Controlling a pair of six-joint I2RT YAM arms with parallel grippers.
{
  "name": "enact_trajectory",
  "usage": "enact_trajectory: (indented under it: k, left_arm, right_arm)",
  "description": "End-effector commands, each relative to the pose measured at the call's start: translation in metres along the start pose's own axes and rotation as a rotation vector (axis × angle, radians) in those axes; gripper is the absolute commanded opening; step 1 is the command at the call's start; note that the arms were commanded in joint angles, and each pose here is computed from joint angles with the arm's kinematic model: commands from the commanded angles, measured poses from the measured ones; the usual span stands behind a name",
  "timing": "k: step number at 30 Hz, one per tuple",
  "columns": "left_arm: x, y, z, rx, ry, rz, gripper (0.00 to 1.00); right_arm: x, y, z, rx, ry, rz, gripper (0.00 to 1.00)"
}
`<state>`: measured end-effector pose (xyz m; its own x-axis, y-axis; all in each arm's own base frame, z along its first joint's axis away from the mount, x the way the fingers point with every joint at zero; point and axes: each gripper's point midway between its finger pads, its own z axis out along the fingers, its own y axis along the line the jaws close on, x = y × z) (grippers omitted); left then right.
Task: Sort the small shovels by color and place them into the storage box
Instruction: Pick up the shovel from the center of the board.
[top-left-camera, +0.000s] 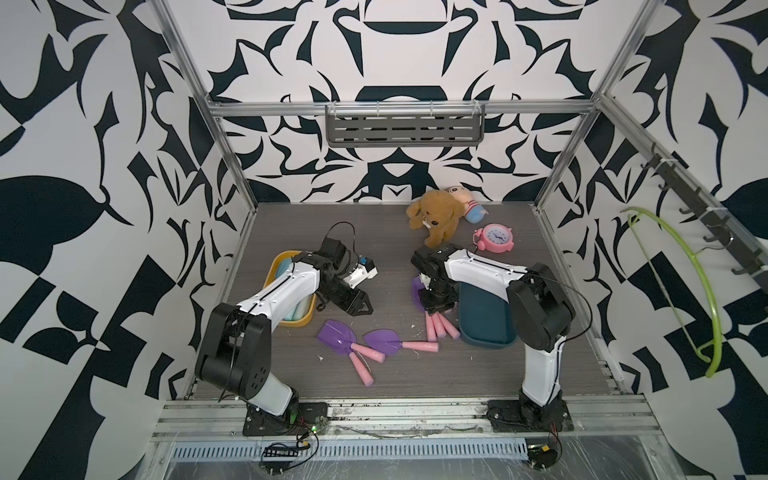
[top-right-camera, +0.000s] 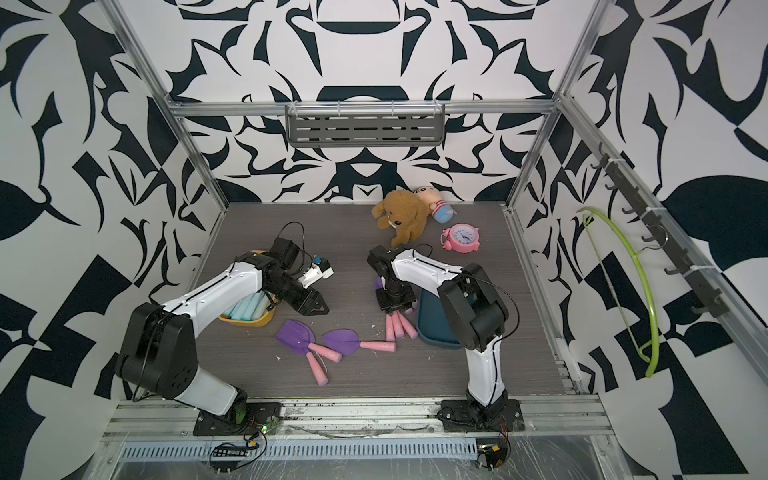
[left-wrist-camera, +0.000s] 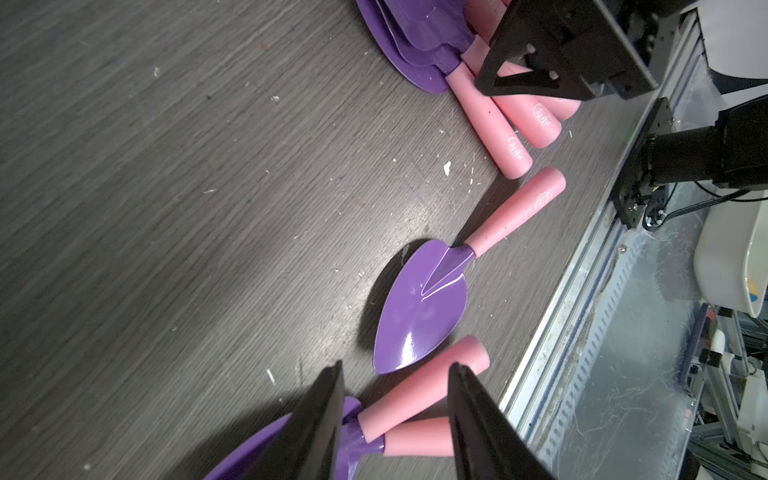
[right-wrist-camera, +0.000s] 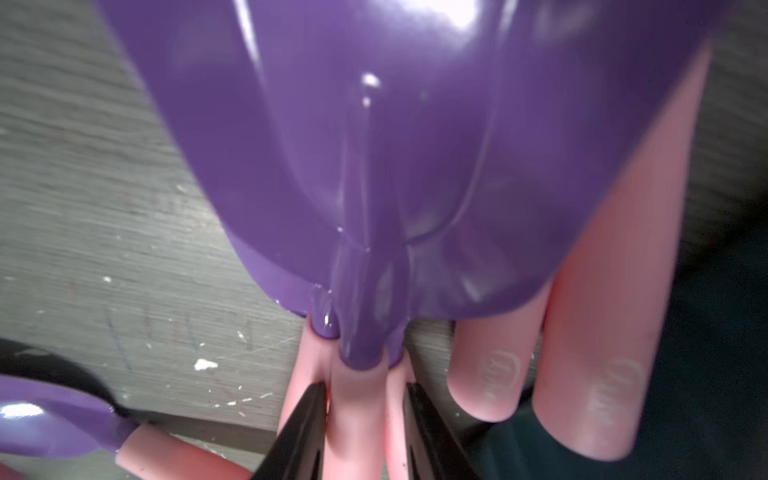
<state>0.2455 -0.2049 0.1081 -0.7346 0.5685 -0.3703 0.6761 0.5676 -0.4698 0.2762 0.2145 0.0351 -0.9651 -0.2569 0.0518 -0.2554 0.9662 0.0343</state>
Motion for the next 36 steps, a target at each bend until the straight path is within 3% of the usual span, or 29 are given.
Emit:
enact_trajectory:
  k: [1, 7, 14, 26, 31, 36]
  left_arm:
    - [0.000, -0.005, -0.006, 0.000, 0.007, 0.011, 0.47]
    - [-0.001, -0.004, -0.007, -0.002, 0.005, 0.012, 0.47]
    - [-0.002, -0.005, -0.008, -0.002, 0.002, 0.017, 0.47]
    - [-0.004, -0.009, -0.011, 0.003, -0.014, 0.027, 0.47]
    - [-0.009, -0.016, -0.014, 0.037, -0.048, 0.013, 0.50]
    - [-0.031, -0.035, -0.020, 0.147, -0.154, -0.003, 0.55]
  right_arm:
    - [-0.002, -0.007, 0.005, 0.029, -0.006, 0.015, 0.34]
    - [-0.001, -0.008, 0.008, 0.027, -0.007, 0.019, 0.28]
    - [-0.005, -0.003, -0.004, -0.014, -0.068, 0.042, 0.10]
    - [-0.011, 0.004, -0.040, -0.096, -0.220, 0.077, 0.03]
    - [-0.022, 0.016, -0.069, -0.206, -0.360, 0.098, 0.01]
    - [-0.039, 0.050, -0.125, -0.448, -0.621, 0.080, 0.00]
